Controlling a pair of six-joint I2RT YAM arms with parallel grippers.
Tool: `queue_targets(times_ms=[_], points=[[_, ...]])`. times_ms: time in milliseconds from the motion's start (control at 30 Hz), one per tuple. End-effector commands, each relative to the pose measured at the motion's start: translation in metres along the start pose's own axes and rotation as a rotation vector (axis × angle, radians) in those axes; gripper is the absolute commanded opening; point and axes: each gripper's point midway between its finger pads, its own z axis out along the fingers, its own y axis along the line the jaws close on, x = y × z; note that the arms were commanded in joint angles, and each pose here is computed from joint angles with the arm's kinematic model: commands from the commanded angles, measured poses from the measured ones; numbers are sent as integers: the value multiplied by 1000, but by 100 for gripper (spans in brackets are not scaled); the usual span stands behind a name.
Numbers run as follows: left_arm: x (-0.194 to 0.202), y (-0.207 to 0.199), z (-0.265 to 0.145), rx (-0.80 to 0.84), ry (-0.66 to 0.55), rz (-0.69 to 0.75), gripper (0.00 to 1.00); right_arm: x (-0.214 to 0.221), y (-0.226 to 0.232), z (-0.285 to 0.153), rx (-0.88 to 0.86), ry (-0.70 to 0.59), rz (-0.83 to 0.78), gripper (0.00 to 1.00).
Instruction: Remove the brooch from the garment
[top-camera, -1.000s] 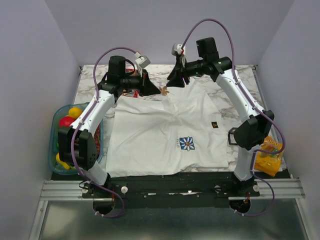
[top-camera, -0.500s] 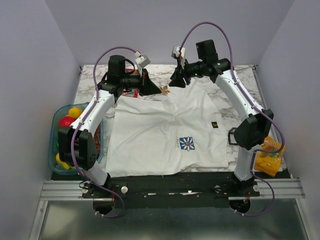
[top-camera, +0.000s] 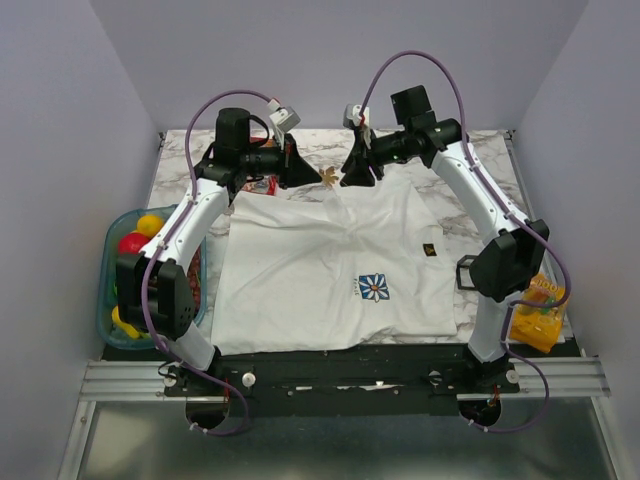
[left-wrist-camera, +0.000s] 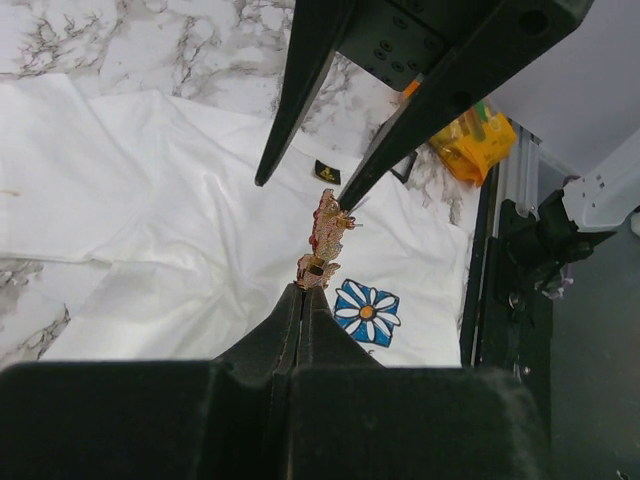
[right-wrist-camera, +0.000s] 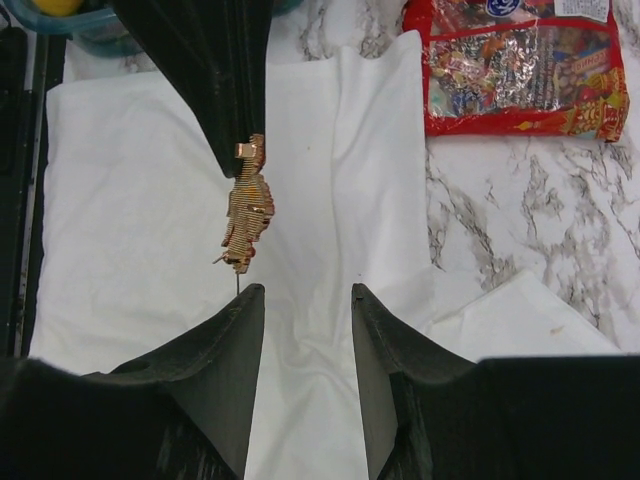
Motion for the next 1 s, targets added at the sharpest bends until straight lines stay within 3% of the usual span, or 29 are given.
queue_targets(times_ms=[0,967], points=[[-16,5,1,-31,-24,49,0,-23,24,-13,-50,-50,-40,49],[-2,-14,12,60,5,23,0,-30,10,-1,-21,-72,16,49]])
